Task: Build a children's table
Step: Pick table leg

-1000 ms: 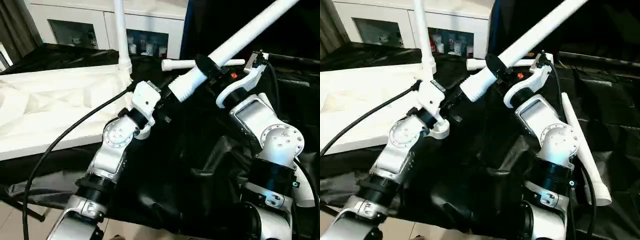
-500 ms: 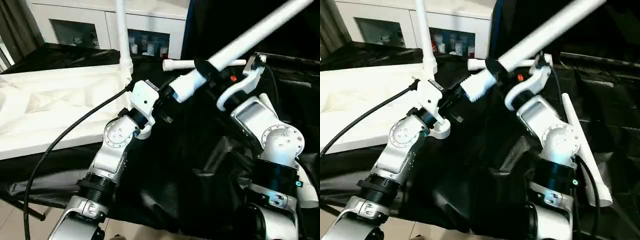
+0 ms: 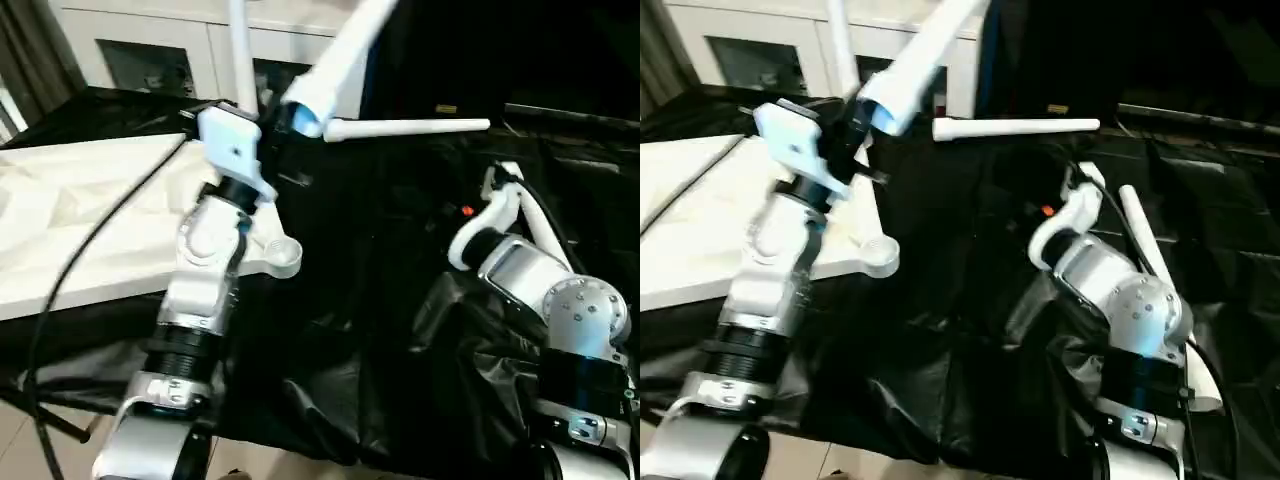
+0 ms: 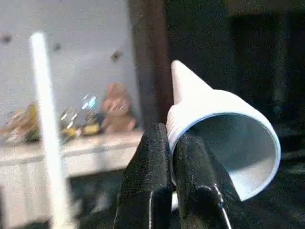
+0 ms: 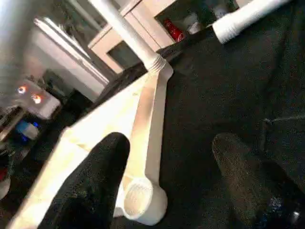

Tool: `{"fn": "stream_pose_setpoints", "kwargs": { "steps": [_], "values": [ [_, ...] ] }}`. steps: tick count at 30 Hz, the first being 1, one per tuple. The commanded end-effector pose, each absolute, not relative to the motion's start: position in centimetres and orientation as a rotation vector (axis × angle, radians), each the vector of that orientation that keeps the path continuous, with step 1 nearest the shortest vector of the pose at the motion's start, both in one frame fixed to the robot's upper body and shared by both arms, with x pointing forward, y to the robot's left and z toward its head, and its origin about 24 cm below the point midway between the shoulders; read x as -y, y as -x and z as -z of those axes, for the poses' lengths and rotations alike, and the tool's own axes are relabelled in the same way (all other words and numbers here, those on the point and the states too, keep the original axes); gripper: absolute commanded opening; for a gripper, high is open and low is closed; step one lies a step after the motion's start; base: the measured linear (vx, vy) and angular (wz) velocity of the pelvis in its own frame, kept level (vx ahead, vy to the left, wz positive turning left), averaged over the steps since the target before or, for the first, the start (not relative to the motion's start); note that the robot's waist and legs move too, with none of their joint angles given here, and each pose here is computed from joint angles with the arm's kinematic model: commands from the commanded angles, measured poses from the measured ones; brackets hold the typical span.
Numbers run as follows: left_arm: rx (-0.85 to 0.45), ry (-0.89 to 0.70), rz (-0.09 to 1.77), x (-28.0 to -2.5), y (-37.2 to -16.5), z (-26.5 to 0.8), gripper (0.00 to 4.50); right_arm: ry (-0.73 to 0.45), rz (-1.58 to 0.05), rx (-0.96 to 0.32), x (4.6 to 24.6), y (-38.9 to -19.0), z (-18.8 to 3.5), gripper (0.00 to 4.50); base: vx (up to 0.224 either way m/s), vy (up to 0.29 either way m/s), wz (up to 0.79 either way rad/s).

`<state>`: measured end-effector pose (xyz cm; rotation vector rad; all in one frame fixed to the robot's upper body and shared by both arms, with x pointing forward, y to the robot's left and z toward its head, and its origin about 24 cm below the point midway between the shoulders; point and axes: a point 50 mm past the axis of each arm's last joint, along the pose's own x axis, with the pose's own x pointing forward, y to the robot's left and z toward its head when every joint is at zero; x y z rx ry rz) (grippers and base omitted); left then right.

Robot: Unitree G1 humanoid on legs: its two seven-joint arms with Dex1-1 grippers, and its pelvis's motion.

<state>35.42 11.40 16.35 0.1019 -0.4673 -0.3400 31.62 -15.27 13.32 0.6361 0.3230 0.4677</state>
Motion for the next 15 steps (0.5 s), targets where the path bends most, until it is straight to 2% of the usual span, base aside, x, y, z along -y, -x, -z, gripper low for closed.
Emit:
{"fn": "stream_pose_setpoints", "kwargs": {
  "steps": [1, 4, 8, 15],
  "values": [
    [0.415, -0.133, 0.317, -11.8, -36.3, -16.2, 0.03, -0.537, -0.448, -0.293, 15.8, -31.3, -13.5, 3.19, 0.0, 0.0, 0.0],
    [0.314, -0.172, 0.301, -12.1, -37.5, -15.4, 0.03, -0.401, -0.394, -0.26, 16.2, -31.3, -13.3, 3.19, 0.0, 0.0, 0.0],
    [0.207, -0.133, 0.274, -12.6, -38.9, -14.6, 0.03, -0.233, -0.343, -0.196, 16.3, -31.2, -13.7, 3.19, 0.0, 0.0, 0.0],
    [0.139, -0.22, 0.247, -12.8, -40.2, -14.3, 0.03, -0.17, -0.331, -0.185, 16.4, -30.7, -13.2, 3.19, 0.0, 0.0, 0.0]
  ]
}}
